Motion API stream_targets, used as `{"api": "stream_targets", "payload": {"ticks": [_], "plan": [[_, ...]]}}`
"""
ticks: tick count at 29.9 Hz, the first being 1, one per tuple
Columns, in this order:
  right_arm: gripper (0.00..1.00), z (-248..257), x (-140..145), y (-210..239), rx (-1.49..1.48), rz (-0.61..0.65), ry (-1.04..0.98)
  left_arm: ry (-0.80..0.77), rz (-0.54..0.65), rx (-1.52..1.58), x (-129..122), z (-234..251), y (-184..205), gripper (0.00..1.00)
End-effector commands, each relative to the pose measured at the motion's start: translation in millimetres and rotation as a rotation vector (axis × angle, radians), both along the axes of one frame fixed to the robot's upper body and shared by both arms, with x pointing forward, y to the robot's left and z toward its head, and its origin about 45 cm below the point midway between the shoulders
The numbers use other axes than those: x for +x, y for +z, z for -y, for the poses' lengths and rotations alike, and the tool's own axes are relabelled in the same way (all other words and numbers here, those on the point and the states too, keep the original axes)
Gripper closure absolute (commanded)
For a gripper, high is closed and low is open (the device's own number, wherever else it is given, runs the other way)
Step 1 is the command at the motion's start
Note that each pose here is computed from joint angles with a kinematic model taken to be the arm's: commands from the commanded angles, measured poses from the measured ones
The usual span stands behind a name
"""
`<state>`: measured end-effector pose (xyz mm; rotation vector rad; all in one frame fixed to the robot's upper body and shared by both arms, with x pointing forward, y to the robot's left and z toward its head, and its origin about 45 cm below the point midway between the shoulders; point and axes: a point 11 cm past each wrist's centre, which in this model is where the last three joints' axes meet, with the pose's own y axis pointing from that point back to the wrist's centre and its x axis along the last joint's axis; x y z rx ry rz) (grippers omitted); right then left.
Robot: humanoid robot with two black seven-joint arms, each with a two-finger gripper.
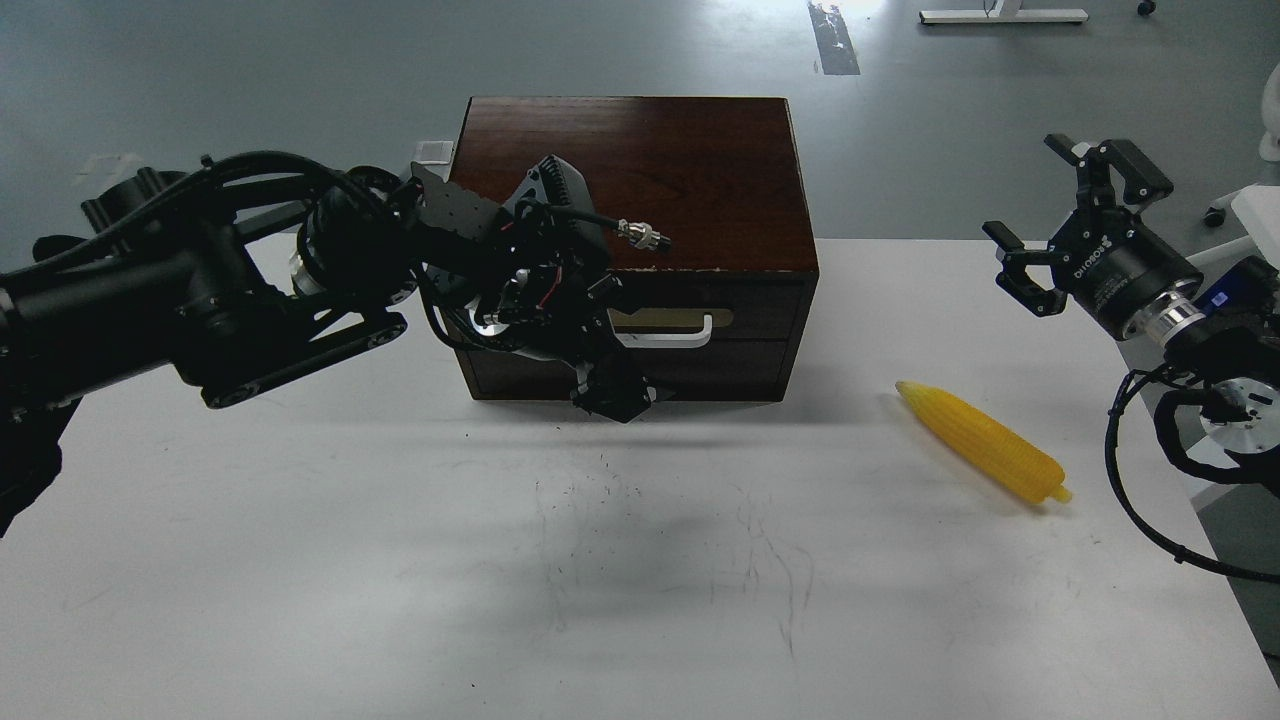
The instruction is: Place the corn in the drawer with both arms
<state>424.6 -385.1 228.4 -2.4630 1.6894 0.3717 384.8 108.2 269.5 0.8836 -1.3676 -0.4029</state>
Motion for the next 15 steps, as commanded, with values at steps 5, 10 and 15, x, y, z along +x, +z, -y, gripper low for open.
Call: {"api": "stream_targets", "payload": {"ticks": [5, 10, 15], "plan": [[0.00, 0.4, -0.5, -0.3, 0.000, -0.001, -0.001, 0.008, -0.015, 0.029, -0.9, -6.9, -9.6, 0.01], [0.00, 0.1, -0.9, -1.0, 0.001, -0.003, 0.000, 0.013, -0.015, 0.029, 0.3, -7.4, -9.9, 0.01], [0.00, 0.3, -1.3, -1.6, 0.001, -0.004, 0.000, 0.016, -0.027, 0.031, -1.2, -9.0, -14.4, 0.01]]}}
